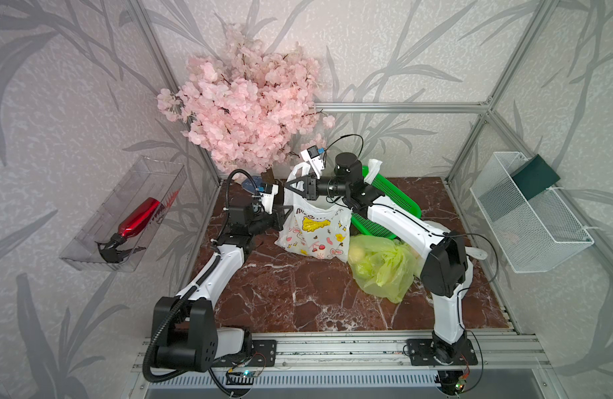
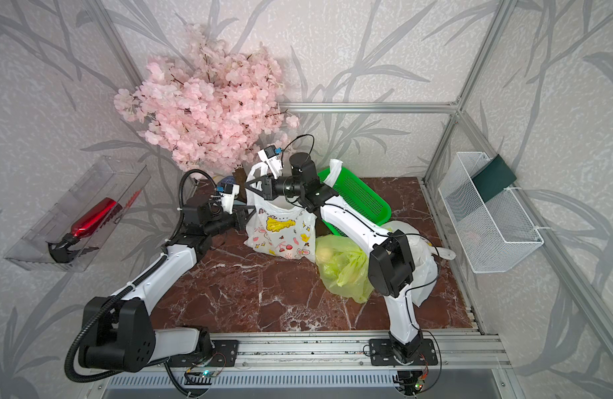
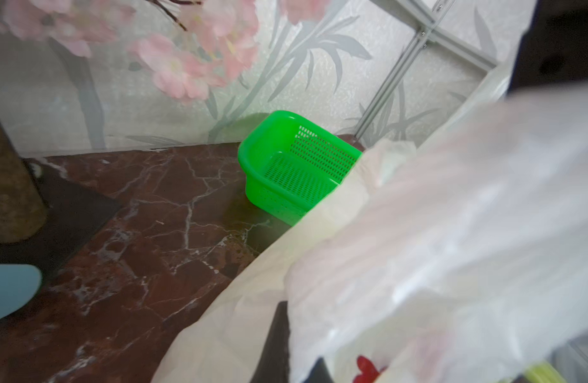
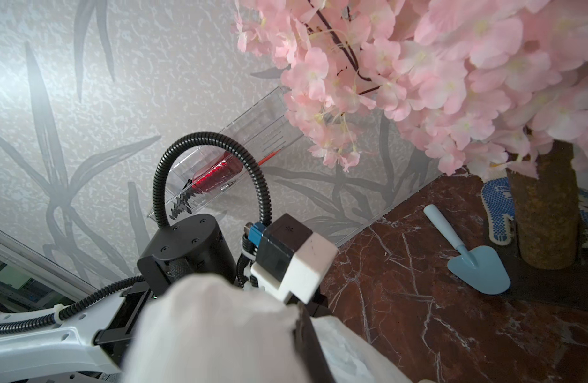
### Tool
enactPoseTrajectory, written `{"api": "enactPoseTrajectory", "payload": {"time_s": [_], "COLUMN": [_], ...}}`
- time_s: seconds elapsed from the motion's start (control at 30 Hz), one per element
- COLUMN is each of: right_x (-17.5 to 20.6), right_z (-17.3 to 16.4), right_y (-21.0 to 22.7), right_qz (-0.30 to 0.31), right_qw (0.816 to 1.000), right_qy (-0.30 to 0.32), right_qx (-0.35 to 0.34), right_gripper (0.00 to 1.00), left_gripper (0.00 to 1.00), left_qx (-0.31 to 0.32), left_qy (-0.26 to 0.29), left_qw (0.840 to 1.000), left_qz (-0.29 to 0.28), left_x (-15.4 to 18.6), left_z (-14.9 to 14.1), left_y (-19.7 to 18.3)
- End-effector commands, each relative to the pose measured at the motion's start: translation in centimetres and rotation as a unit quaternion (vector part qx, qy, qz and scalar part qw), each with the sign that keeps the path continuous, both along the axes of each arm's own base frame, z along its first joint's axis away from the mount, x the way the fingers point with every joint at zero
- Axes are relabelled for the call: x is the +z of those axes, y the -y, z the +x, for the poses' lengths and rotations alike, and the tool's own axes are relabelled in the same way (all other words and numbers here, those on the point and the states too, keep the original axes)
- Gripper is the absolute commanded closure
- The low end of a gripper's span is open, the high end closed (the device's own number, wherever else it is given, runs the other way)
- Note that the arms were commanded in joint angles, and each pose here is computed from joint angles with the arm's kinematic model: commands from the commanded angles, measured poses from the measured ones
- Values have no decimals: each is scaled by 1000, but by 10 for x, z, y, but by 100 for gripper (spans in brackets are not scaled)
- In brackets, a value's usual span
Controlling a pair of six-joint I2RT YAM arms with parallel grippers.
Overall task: Place the pears into plastic bags & tie knots
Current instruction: Tie the plastic bag at the center of the board.
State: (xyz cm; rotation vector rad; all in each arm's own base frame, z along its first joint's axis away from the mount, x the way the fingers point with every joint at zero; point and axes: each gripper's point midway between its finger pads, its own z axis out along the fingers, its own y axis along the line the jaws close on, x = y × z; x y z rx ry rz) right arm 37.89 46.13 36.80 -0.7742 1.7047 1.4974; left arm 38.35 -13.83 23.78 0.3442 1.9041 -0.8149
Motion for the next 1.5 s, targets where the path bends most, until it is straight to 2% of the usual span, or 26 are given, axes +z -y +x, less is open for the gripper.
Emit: {"api": "enactPoseTrajectory", "payload": {"time_s": [0.0,0.27,0.43,0.47,0.53,0.6,0.67,0.73,0.77,0.9,1.03,1.17,1.3,1.37,1.47], "right_x": [38,36,37,38,43,53,63,71,74,72,72,76,74,74,73], "right_z": [-3,8,8,6,3,-2,-11,-23,-29,-43,-49,-56,-59,-61,-62], "right_y": [10,4,-5,-8,-11,-14,-15,-16,-16,-16,-14,-12,-15,-16,-18], "right_qz": [25,-3,-19,-16,-8,9,25,36,39,43,50,54,55,58,58], "right_qw": [999,998,997,997,998,999,999,999,998,993,988,984,979,978,977], "right_qy": [26,27,34,33,28,26,27,27,26,6,-23,-28,-43,-45,-46], "right_qx": [-16,-58,-68,-63,-52,-33,-6,27,46,106,145,169,191,198,201], "right_gripper": [77,48,45,50,65,86,100,100,100,100,100,100,100,100,100], "left_gripper": [100,100,100,100,100,100,100,100,94,51,32,23,13,12,12], "left_qx": [-11,-15,-24,-27,-29,-29,-34,-29,-9,5,-51,-82,-104,-117,-137], "left_qy": [23,20,16,13,9,3,-11,-29,-45,-12,41,76,151,174,177], "left_qw": [999,999,999,998,998,998,997,995,995,999,997,993,983,978,974], "left_qz": [22,32,43,46,52,58,71,87,88,34,-39,-31,-32,-22,1], "left_x": [4,-3,-5,-7,-8,-12,-15,-12,-9,30,78,92,112,117,112], "left_z": [-10,-24,-27,-28,-30,-32,-39,-46,-47,-50,-58,-56,-51,-50,-45], "left_y": [1,2,8,10,10,9,7,1,-6,-20,-23,-23,-16,-10,3]}}
